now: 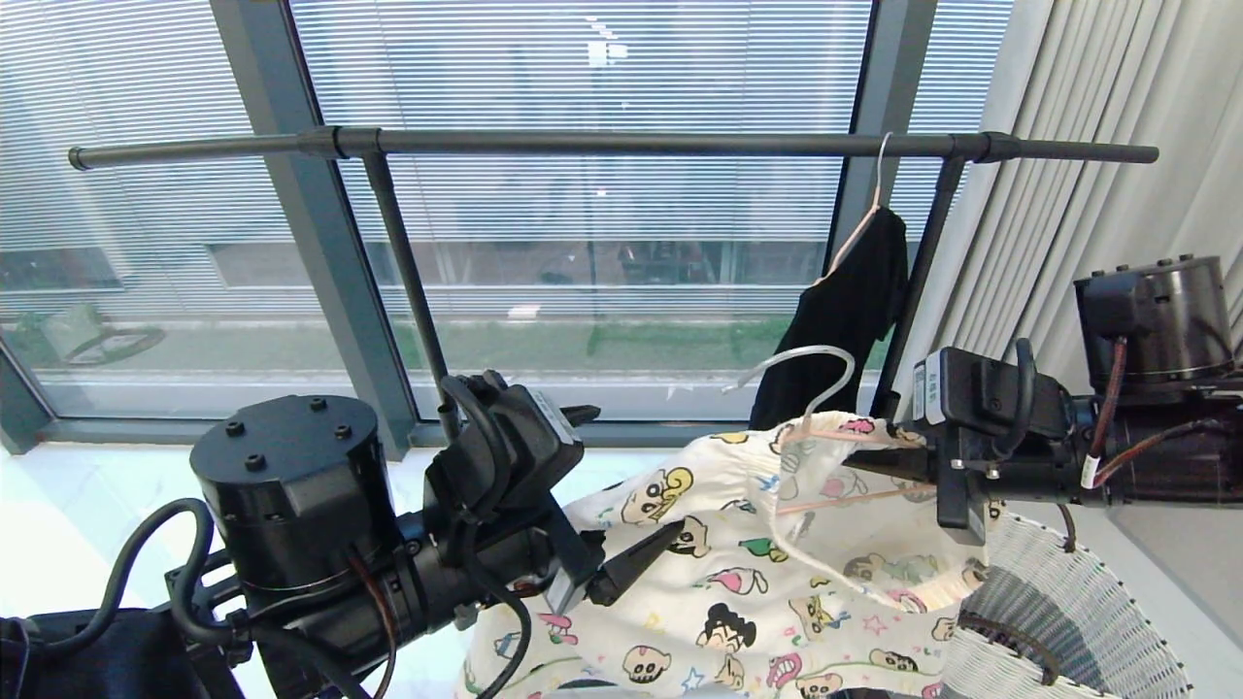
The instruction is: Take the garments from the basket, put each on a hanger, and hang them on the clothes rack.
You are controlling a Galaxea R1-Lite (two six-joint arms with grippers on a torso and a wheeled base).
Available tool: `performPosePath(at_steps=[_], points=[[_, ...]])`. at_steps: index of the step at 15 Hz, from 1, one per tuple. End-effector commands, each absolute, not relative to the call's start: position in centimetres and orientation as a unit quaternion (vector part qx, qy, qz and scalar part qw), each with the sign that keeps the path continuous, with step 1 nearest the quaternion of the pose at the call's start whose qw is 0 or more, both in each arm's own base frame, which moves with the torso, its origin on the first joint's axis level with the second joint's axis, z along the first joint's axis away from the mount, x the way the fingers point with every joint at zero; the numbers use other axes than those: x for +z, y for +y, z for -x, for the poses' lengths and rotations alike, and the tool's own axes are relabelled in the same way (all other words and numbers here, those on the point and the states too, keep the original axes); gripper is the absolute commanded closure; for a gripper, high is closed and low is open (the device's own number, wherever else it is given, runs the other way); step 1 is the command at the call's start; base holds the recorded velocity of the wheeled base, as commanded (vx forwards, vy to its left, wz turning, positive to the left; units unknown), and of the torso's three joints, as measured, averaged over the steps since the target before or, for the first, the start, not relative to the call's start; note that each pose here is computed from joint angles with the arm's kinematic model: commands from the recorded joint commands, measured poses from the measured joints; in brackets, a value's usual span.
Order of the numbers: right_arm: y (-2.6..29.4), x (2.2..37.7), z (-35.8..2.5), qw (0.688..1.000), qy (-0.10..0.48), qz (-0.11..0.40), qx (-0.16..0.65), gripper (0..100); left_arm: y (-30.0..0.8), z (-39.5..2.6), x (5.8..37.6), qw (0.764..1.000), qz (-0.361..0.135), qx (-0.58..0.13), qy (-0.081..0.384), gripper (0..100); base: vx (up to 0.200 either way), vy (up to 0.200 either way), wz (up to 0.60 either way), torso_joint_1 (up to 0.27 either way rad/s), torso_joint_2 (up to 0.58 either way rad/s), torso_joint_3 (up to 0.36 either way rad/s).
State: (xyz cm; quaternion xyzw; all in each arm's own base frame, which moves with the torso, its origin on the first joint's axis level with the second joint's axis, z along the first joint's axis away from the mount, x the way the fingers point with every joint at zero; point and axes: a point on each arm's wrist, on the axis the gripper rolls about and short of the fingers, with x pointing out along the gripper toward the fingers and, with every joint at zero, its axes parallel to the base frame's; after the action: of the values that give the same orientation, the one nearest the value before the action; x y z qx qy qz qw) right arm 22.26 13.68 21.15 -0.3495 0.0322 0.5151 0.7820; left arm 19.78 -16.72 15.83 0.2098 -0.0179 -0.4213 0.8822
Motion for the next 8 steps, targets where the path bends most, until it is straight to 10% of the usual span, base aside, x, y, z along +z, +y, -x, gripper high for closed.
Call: performPosePath(at_steps=[1, 8], points=[[12.4, 21.2, -22.8, 0.796, 0.036, 0.348, 0.494, 100, -14.7, -18.8, 14.9, 0.887, -0.215, -0.408, 0.004, 0, 0.000, 0.000, 0.00, 0.000, 0.00, 0.000], [12.1, 21.8, -22.8, 0.796, 0.014, 0.340, 0.501, 100, -9.3, -18.8, 10.5, 0.914, -0.218, -0.328, 0.097, 0, 0.000, 0.000, 0.00, 0.000, 0.00, 0.000]])
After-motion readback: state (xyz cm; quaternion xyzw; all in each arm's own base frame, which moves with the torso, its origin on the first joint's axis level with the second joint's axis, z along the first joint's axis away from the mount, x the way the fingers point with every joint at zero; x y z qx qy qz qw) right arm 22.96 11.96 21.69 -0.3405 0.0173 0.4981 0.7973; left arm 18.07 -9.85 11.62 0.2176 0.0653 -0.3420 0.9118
